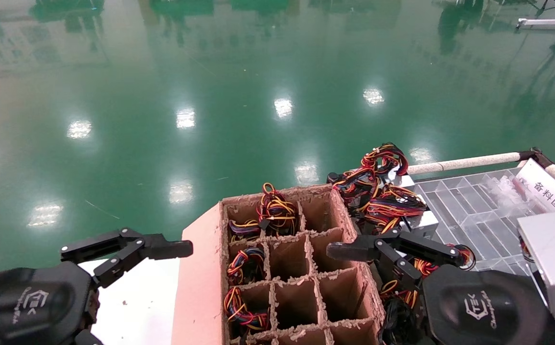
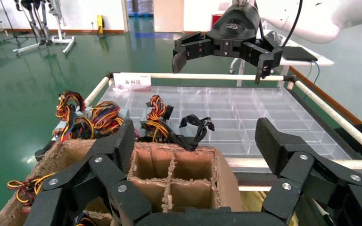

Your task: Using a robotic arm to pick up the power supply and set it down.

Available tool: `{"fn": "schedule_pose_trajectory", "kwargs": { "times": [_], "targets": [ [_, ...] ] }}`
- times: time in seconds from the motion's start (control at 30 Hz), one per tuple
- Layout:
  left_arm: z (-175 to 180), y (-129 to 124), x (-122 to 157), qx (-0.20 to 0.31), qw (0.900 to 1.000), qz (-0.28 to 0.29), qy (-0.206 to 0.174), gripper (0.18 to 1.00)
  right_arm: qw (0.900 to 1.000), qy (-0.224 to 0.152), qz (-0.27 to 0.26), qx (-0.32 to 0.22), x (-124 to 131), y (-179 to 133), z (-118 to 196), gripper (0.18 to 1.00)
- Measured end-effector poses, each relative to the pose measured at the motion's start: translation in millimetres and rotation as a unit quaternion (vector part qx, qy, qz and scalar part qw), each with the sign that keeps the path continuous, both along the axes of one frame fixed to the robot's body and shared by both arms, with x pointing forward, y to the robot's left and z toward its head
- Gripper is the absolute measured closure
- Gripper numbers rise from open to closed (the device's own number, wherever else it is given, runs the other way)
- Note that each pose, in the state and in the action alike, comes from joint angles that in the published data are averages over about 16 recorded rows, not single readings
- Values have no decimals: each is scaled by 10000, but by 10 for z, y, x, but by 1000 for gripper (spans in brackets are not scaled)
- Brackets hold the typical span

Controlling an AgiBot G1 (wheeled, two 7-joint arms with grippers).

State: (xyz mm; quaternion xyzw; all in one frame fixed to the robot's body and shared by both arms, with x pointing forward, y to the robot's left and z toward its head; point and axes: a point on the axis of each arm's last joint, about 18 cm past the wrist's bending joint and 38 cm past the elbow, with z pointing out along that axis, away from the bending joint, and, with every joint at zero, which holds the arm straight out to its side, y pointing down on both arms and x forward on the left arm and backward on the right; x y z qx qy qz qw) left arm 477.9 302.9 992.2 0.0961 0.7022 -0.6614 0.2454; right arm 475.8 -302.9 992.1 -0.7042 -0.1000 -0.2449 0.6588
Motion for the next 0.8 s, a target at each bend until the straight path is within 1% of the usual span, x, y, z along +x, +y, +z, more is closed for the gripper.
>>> {"fn": "schedule_pose_trajectory", "kwargs": {
  "times": [0.17, 0.37, 0.57, 0.7, 0.8],
  "targets": [
    [0, 0, 0, 0, 10000, 0, 0, 263, 10000, 0, 0, 0, 0, 0, 0, 178],
    [0, 0, 0, 0, 10000, 0, 0, 352, 10000, 0, 0, 0, 0, 0, 0, 178],
    [0, 0, 0, 0, 10000, 0, 0, 472, 10000, 0, 0, 0, 0, 0, 0, 178],
    [0, 0, 0, 0, 10000, 0, 0, 579, 10000, 0, 0, 0, 0, 0, 0, 178],
    [0, 0, 0, 0, 10000, 0, 0, 643, 10000, 0, 0, 0, 0, 0, 0, 178]
  ]
}}
